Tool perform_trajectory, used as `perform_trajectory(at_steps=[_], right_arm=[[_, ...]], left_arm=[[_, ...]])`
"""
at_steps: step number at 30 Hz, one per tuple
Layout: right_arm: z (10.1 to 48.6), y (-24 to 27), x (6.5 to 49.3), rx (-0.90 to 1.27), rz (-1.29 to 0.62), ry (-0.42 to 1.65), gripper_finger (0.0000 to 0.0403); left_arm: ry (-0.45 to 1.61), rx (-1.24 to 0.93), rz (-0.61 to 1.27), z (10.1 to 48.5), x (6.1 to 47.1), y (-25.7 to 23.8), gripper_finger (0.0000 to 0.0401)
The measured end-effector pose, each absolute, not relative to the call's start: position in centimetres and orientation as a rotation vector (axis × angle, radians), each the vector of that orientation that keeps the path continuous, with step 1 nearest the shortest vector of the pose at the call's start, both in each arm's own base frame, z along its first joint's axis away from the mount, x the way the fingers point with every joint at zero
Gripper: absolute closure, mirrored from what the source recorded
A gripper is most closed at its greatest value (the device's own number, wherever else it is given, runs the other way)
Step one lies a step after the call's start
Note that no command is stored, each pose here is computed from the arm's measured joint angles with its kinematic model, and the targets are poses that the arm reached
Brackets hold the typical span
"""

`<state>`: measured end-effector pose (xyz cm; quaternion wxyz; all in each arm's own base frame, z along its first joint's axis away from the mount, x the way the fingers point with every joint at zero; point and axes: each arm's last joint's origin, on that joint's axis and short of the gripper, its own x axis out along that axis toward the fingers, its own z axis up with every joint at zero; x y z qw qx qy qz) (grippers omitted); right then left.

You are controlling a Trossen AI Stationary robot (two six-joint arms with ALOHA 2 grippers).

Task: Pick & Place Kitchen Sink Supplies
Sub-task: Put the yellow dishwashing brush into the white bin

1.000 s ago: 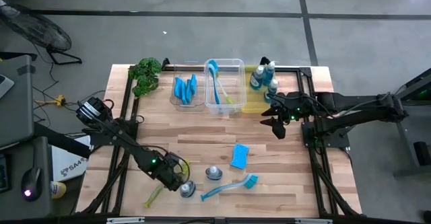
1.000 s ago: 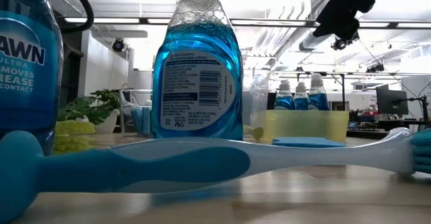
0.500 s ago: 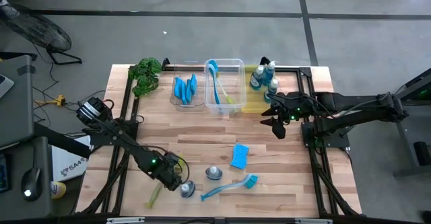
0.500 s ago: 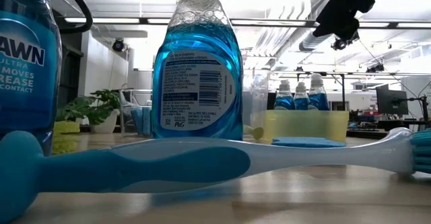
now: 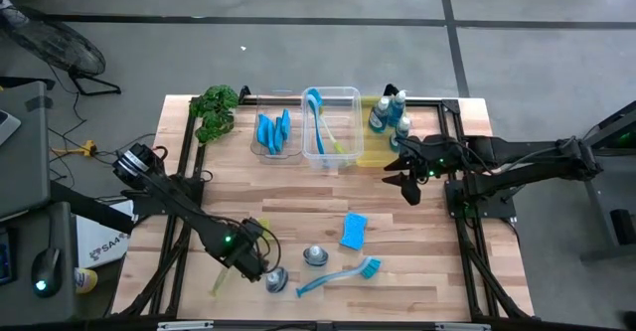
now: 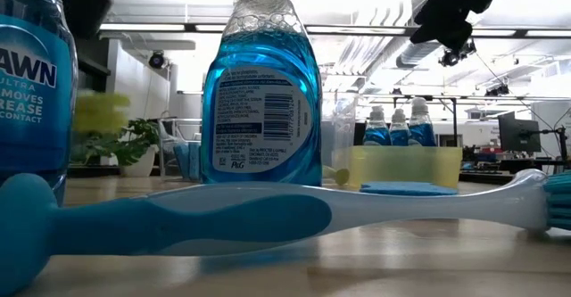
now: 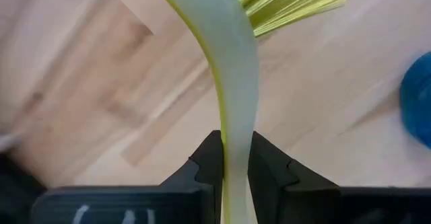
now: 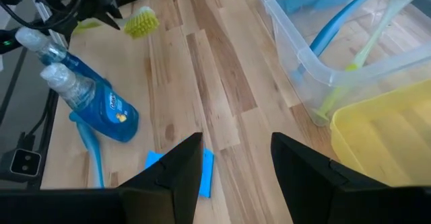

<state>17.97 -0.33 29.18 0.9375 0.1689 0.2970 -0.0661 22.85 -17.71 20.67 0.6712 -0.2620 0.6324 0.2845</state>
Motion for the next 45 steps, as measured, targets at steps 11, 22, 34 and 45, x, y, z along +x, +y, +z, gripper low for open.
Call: perform_trajectory(at_steps=[11, 22, 34, 45], right_arm=[[29.6, -0.3, 18.2, 0.353, -0.110, 0.563, 0.0234], [30.6, -0.2, 18.8, 0.362, -0.065, 0.441, 0.0234], [32.0, -0.1, 21.5, 0.375, 0.029, 0.228, 0.0234], [31.3, -0.5, 24.8, 0.347, 0.017, 0.125, 0.0230]], left_arm=[[1.287, -0.445, 0.626, 28.3, 24.3, -14.2, 0.0358], [0.709, -0.323, 0.558, 37.3, 26.7, -9.9, 0.0358], [0.275, -0.150, 0.431, 42.6, 31.9, -4.8, 0.0357], [0.153, -0.117, 0.331, 43.3, 34.1, -1.4, 0.0357]])
